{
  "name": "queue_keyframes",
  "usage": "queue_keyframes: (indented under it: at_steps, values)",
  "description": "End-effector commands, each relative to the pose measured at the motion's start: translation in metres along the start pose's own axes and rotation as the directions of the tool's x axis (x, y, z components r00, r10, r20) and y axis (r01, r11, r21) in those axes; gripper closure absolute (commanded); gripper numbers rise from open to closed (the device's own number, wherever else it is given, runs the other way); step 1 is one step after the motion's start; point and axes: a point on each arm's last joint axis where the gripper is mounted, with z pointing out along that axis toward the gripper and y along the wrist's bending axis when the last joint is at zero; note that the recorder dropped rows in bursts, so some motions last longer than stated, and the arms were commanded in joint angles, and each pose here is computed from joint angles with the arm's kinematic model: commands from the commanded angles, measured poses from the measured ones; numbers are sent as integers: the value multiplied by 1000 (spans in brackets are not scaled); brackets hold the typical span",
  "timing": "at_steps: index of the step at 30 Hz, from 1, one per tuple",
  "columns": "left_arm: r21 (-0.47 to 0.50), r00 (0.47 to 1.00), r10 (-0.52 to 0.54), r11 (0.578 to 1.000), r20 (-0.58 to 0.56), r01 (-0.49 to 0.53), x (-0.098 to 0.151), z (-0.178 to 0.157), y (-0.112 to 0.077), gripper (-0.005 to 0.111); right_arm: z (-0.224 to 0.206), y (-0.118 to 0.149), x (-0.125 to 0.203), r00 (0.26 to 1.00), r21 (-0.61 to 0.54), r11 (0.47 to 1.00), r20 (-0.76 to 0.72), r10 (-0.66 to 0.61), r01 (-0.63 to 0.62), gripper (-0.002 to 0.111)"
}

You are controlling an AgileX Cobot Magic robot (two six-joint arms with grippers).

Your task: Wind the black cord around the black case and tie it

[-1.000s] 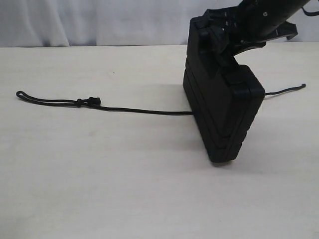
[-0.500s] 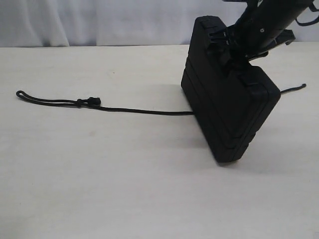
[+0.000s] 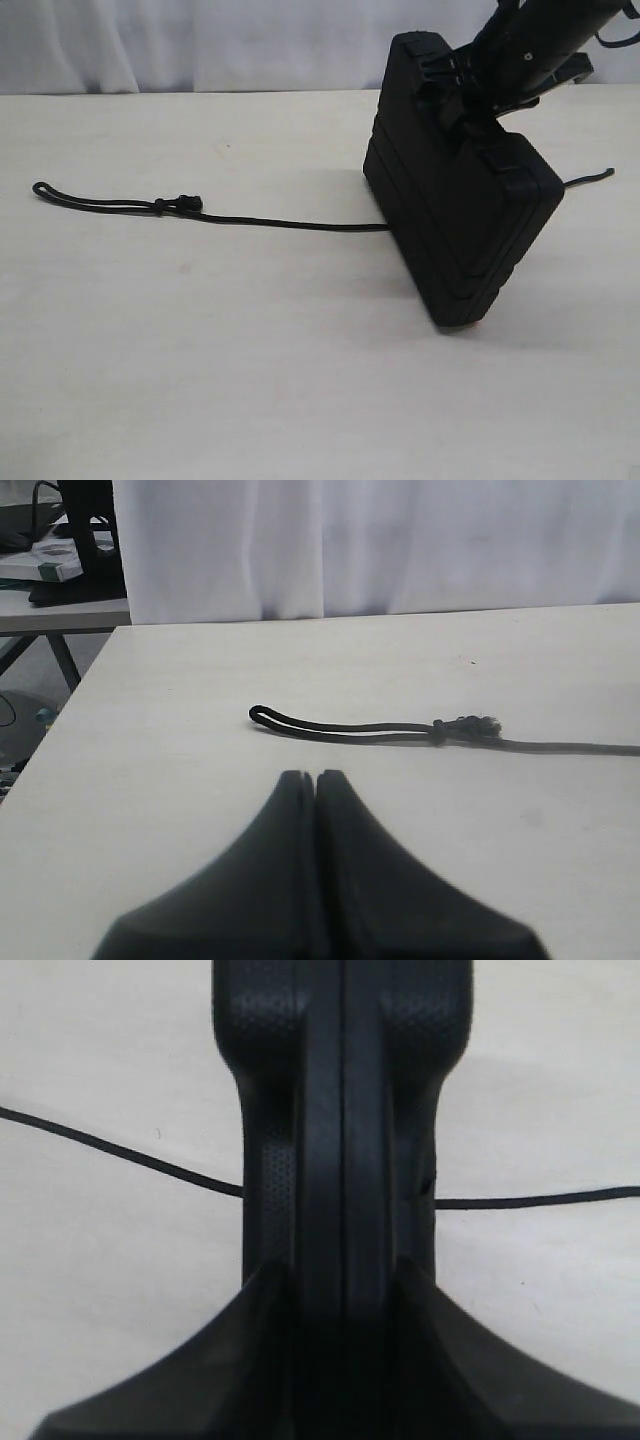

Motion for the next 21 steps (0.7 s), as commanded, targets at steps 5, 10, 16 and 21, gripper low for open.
queue_keyframes:
  at_steps: [5, 10, 16, 21]
  values:
    - [1, 1000, -11, 1000, 17, 11, 0, 0, 0, 107, -16, 0, -1, 999, -1, 1000, 48, -12, 12, 77]
    - [1, 1000, -11, 1000, 17, 11, 0, 0, 0, 107, -16, 0, 1, 1000, 0, 1000, 27, -12, 12, 77]
    - [1, 1000, -11, 1000, 17, 11, 0, 0, 0, 107, -12, -1, 5, 1000, 1, 1000, 6, -11, 11, 84]
    - [1, 1000, -11, 1000, 17, 11, 0, 0, 0, 107, -13, 1, 5, 1000, -23, 1000, 6, 10, -10, 104]
